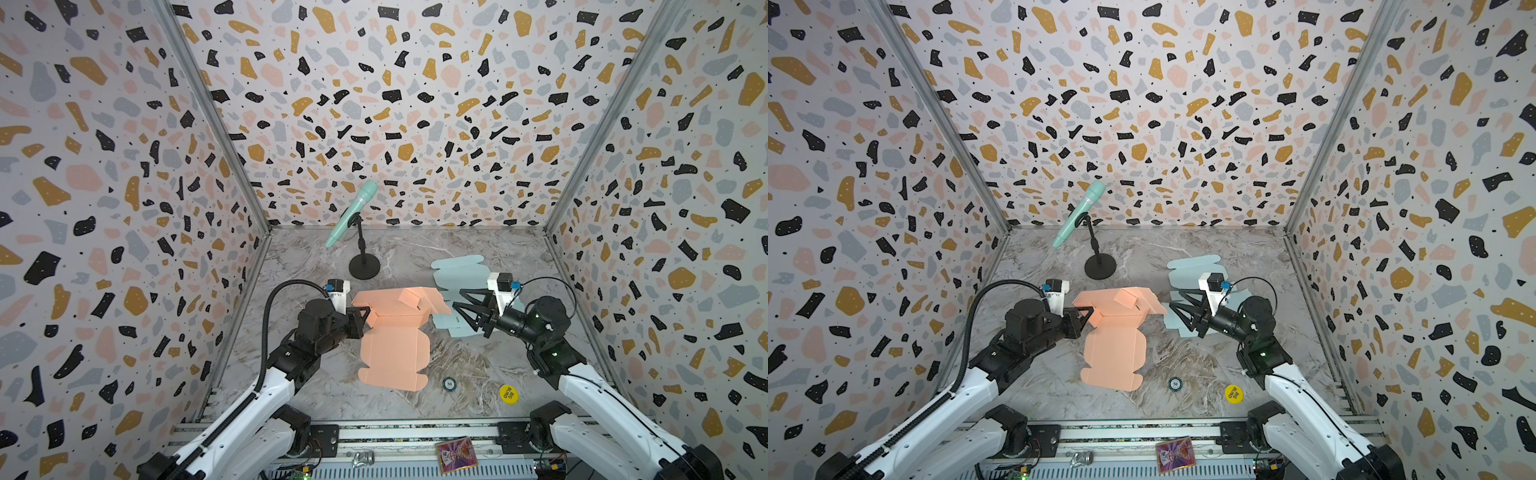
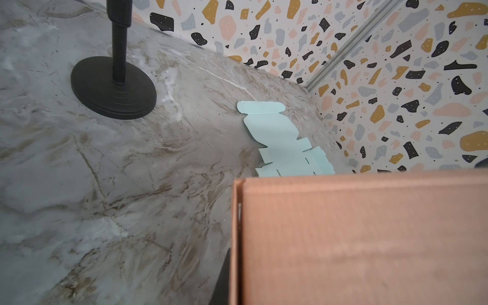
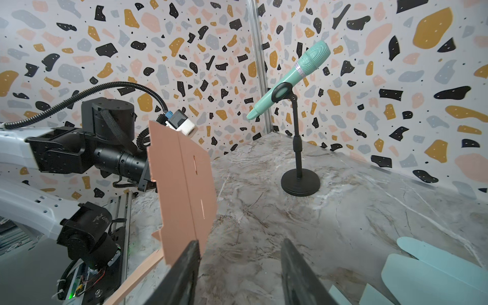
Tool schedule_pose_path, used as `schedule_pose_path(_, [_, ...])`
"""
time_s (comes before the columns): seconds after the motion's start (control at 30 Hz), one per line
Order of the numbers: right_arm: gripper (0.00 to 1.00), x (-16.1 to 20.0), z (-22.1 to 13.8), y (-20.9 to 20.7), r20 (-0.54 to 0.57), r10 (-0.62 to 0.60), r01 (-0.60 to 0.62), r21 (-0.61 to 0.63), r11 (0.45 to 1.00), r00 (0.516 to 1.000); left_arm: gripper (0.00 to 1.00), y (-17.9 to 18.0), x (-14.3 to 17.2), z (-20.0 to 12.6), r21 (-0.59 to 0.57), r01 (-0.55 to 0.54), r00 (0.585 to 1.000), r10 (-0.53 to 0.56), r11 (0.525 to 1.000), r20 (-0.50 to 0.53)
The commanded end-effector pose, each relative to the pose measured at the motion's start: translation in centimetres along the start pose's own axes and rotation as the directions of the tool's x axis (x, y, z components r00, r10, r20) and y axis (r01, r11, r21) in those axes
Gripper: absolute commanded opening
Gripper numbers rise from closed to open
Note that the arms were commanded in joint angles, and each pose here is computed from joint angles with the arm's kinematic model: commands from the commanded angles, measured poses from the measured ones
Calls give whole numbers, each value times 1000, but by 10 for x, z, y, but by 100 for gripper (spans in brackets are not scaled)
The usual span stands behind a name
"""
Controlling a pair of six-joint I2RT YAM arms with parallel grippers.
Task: Assemble paper box
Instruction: Fold the bottom flaps of a flat cardboard box at the center of the table.
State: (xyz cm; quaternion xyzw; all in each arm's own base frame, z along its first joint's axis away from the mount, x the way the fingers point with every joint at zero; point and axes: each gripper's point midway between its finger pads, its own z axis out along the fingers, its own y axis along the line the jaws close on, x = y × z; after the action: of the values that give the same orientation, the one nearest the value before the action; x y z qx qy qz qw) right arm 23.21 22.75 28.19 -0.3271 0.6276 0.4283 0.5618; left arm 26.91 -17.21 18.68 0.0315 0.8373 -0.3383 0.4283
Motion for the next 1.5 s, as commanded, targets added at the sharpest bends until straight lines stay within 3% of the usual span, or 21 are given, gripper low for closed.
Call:
schedule_pose_path(0.0, [50,-17,13,19,12,-103,104,-78,992,995,1,-18,-16,-5,67,-39,999,36,997,37])
schedule_pose_path(0.4, [47,4,51,59,-31,-133,125,-190,974,991,1,-8,-6,5,42,-25,1000,25,999,2])
schedule_pose_path(0.63, [49,13,60,48,-66,-161,156,-69,985,985,1,-7,-4,8,49,-4,1000,4,999,3])
schedule_pose_path(0.83, [49,15,67,54,-70,-173,168,-79,983,982,1,1,2,9,19,-5,1000,5,1000,-8])
schedule_pose_path(0.93, [48,15,73,56,-74,-187,182,-70,981,979,1,15,7,12,-51,-6,1000,5,999,-21])
schedule_pose_path(1.13, [40,30,98,52,-163,-189,191,1,982,968,1,41,22,18,-160,-19,998,8,987,-69])
schedule_pose_path(1.47, [30,60,131,44,-310,-170,217,123,968,935,1,49,34,19,-168,14,998,-25,986,-63])
